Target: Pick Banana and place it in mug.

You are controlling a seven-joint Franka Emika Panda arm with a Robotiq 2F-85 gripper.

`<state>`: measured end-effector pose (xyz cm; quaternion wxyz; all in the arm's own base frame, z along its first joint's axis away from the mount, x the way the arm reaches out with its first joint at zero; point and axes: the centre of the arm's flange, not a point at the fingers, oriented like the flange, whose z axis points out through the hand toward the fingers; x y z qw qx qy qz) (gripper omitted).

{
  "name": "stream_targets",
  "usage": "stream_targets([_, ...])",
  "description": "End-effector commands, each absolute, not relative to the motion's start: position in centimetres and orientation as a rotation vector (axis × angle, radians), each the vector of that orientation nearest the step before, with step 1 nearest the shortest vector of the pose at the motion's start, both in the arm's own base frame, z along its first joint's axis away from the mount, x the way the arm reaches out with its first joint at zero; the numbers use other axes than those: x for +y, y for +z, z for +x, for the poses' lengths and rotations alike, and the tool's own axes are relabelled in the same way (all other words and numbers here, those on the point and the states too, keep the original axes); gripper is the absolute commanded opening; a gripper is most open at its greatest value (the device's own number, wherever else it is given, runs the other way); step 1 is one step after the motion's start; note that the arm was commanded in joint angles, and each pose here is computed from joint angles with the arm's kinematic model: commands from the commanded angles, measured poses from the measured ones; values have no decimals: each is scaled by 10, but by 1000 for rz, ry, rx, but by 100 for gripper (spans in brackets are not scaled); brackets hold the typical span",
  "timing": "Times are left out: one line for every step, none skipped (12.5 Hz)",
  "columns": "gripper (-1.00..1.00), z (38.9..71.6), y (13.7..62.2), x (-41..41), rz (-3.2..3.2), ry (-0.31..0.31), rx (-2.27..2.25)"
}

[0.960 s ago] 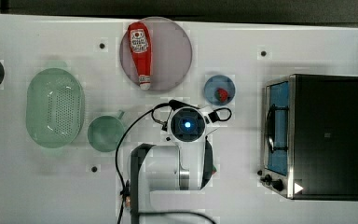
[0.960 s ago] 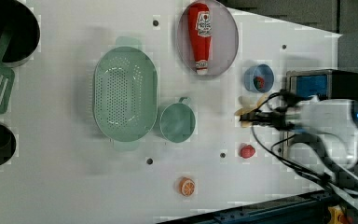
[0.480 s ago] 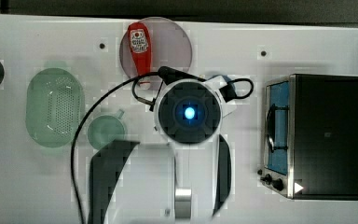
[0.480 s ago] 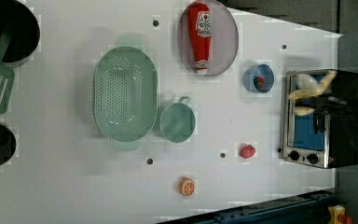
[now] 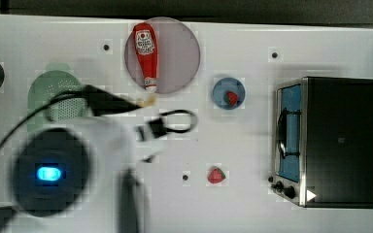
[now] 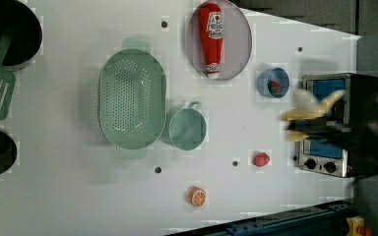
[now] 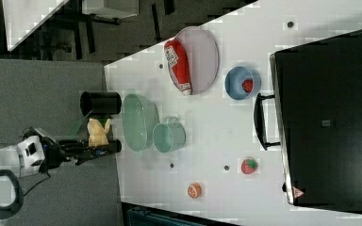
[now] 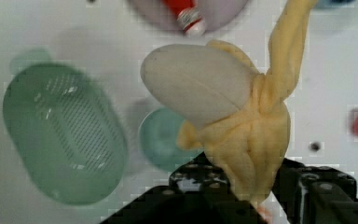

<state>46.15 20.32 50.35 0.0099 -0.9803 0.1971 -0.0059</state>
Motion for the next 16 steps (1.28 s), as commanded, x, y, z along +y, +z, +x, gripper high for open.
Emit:
stream_targets([-37, 459, 423, 232, -2991, 175, 968])
stream_targets([-37, 459, 404, 239, -2974, 175, 1012])
stream_targets([-37, 458, 389, 242, -2962, 167, 1026])
stream_targets([-37, 457, 371, 241, -2961, 163, 1029])
stream_targets([-37, 458, 358, 238, -2950, 131, 1028])
stream_targets([-37, 456, 330, 232, -2933, 114, 1033])
stream_targets([-37, 455, 320, 229, -2930, 113, 1038])
stream_targets([-36, 449, 307, 227, -2948, 144, 1036])
stream_targets([-12, 450, 299, 228, -2937, 132, 1032])
stream_targets([10, 449, 292, 230, -2931, 129, 1026])
stream_targets([32, 448, 286, 231, -2926, 127, 1021])
stream_targets([74, 453, 284, 230, -2901, 95, 1025])
stream_targets([93, 456, 285, 229, -2890, 79, 1028])
stream_targets([100, 460, 291, 228, -2878, 56, 1030])
stream_targets([100, 468, 308, 226, -2857, 11, 1037])
stream_targets([100, 474, 326, 222, -2848, -14, 1051])
